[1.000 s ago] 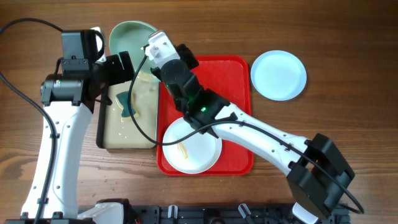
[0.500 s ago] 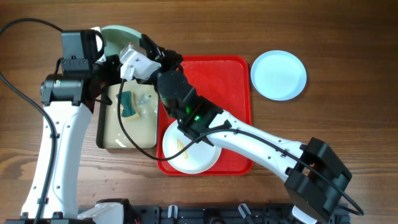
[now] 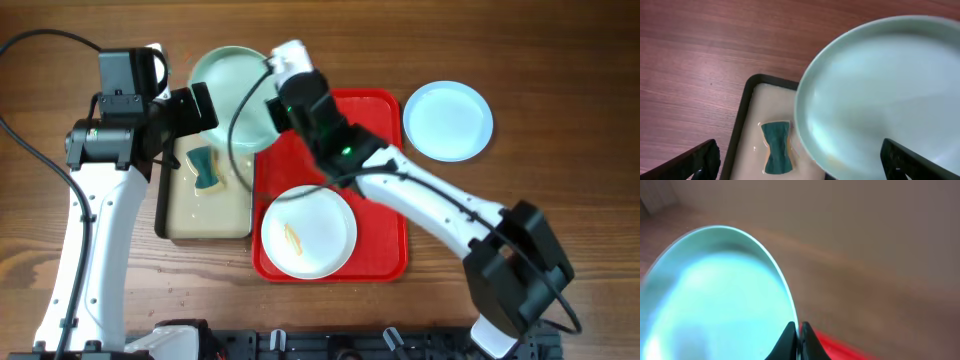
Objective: Clean dirty plates on tray and stack at the side
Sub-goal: 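Lift the plate with the right gripper and carry it right, then set the plate onto the plate stack right of the red tray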
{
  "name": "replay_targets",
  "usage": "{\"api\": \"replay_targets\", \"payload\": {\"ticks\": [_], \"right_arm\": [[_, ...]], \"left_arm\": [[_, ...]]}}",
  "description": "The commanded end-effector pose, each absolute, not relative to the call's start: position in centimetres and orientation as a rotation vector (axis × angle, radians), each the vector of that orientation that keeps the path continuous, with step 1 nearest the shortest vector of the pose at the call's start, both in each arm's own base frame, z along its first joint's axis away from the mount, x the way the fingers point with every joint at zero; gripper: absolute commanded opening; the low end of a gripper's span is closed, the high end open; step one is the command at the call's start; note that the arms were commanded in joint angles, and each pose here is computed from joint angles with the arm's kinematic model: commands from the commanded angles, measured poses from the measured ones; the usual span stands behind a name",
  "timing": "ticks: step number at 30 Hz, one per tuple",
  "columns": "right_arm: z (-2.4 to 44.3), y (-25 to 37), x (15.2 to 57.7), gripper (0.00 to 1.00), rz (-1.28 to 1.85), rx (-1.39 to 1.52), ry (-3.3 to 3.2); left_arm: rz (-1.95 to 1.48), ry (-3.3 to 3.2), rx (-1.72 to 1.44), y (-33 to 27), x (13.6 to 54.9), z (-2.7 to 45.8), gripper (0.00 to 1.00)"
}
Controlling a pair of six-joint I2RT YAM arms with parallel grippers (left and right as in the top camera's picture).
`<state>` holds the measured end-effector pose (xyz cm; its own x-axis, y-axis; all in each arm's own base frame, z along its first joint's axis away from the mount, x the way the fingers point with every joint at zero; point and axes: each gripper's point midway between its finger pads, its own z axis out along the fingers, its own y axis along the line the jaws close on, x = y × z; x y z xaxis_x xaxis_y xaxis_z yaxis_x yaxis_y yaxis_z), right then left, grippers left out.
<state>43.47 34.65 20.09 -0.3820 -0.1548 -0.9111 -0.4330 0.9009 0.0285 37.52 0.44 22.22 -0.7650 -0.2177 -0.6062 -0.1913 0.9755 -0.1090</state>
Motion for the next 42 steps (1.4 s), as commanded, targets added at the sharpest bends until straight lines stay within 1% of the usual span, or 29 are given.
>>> {"api": "replay_targets", "payload": {"ticks": [1, 6, 8, 10, 12, 14, 18, 21, 22, 25, 28, 32, 34, 36, 37, 40, 42], "right_arm": [[15.6, 35.7, 42.7, 0.04, 0.580, -0.244, 2.168], [13.0, 33.3, 43.0, 0.04, 0.515, -0.223, 2.268], [12.1, 30.5, 44.2, 0.04, 0.475, -0.168, 2.317], [11.5, 28.5, 44.9, 0.04, 0.515, -0.139, 2.363], [10.7, 24.7, 46.0, 0.04, 0.633, -0.030, 2.444], [10.3, 21.4, 46.7, 0.04, 0.688, 0.046, 2.483], [8.7, 11.0, 47.7, 0.04, 0.640, 0.325, 2.559], [7.5, 3.7, 46.9, 0.04, 0.557, 0.484, 2.599], [6.8, 0.2, 45.9, 0.05, 0.506, 0.548, 2.628], [5.3, -4.9, 43.7, 0.06, 0.338, 0.673, 2.680], [3.6, -6.2, 41.5, 0.06, 0.253, 0.672, 2.756], [2.7, -5.9, 40.2, 0.07, 0.249, 0.688, 2.798], [2.6, -5.9, 40.1, 0.24, 0.249, 0.688, 2.801], [2.6, -5.8, 40.1, 0.44, 0.258, 0.689, 2.803], [2.7, -4.7, 39.7, 0.53, 0.342, 0.685, 2.822], [3.6, -0.5, 39.3, 0.57, 0.626, 0.517, 2.848], [4.5, 3.5, 38.3, 0.59, 0.825, 0.324, 2.866]], "left_arm": [[-0.068, 2.448, -0.296, 0.4, 37.6, 22.7, 1.00], [-0.068, 2.448, -0.296, 0.4, 37.6, 22.7, 1.00], [-0.068, 2.448, -0.296, 0.4, 37.6, 22.7, 1.00], [-0.068, 2.448, -0.296, 0.4, 37.6, 22.7, 1.00], [-0.068, 2.448, -0.296, 0.4, 37.6, 22.7, 1.00], [-0.068, 2.448, -0.296, 0.4, 37.6, 22.7, 1.00], [-0.068, 2.448, -0.296, 0.4, 37.6, 22.7, 1.00], [-0.068, 2.448, -0.296, 0.4, 37.6, 22.7, 1.00], [-0.068, 2.448, -0.296, 0.4, 37.6, 22.7, 1.00], [-0.068, 2.448, -0.296, 0.4, 37.6, 22.7, 1.00], [-0.068, 2.448, -0.296, 0.4, 37.6, 22.7, 1.00], [-0.068, 2.448, -0.296, 0.4, 37.6, 22.7, 1.00], [-0.068, 2.448, -0.296, 0.4, 37.6, 22.7, 1.00], [-0.068, 2.448, -0.296, 0.4, 37.6, 22.7, 1.00], [-0.068, 2.448, -0.296, 0.4, 37.6, 22.7, 1.00], [-0.068, 2.448, -0.296, 0.4, 37.6, 22.7, 1.00], [-0.068, 2.448, -0.296, 0.4, 37.6, 22.7, 1.00]]}}
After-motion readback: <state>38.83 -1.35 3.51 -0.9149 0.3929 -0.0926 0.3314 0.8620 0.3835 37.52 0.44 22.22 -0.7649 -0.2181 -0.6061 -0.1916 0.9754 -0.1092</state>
